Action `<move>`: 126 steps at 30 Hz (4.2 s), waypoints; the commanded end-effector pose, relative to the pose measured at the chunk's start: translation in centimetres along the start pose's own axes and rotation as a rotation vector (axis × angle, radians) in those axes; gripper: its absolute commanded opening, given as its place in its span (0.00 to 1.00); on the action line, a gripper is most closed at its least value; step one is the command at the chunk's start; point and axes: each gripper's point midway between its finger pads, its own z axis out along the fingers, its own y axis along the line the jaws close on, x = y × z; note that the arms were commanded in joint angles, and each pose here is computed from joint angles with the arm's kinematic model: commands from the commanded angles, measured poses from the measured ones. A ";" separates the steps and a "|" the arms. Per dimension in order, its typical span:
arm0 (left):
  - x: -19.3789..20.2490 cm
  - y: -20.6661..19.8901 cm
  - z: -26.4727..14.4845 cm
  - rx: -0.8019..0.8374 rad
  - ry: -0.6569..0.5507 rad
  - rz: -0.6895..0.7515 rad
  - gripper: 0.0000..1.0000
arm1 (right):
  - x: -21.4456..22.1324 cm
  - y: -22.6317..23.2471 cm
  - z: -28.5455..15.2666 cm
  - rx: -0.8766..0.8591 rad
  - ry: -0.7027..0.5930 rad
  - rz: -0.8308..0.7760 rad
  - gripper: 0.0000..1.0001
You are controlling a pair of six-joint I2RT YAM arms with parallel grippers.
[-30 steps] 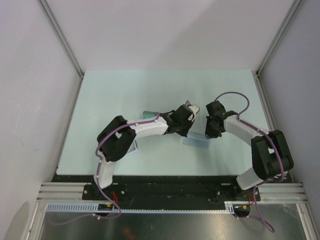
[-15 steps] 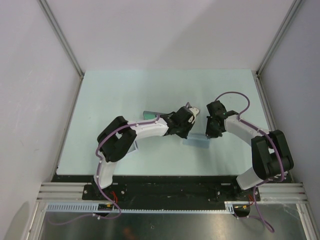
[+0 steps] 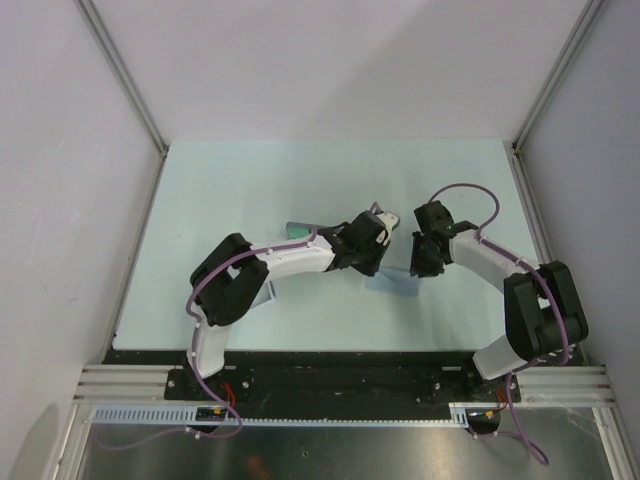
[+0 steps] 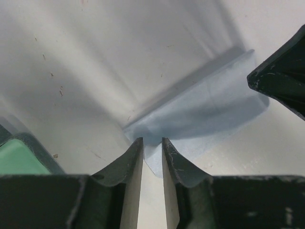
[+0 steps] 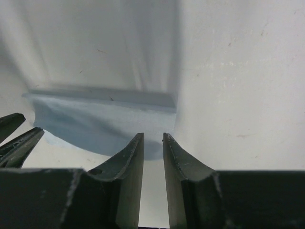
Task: Organize the sunglasses
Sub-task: Fold the glasses cleaning cloth at the center of the board, then smooth out the folded cleaning cloth at the center of the board.
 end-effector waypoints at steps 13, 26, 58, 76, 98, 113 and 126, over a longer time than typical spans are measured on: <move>-4.3 -1.4 -3.6 0.030 -0.132 0.004 0.33 | -1.4 1.4 -2.1 -0.131 -0.032 0.039 0.30; -2.4 -2.7 -1.1 0.111 -0.052 -0.004 0.31 | 0.4 1.8 0.0 -0.132 0.078 0.105 0.25; -3.3 -1.5 1.3 0.091 -0.044 -0.084 0.33 | -0.9 5.0 3.1 -0.284 0.087 0.151 0.23; -0.9 -0.2 2.6 0.050 0.008 -0.099 0.27 | -0.6 1.6 2.9 -0.169 0.100 0.170 0.19; -0.5 1.4 1.6 -0.017 -0.004 -0.114 0.27 | -1.4 -2.5 1.4 -0.004 0.034 0.166 0.19; -6.5 -0.3 -1.8 0.035 -0.145 -0.106 0.49 | -3.8 -1.0 -2.7 -0.101 -0.100 0.169 0.27; -2.1 0.0 -3.8 0.003 -0.060 -0.352 0.59 | -1.7 -2.5 -1.6 -0.022 -0.021 0.193 0.30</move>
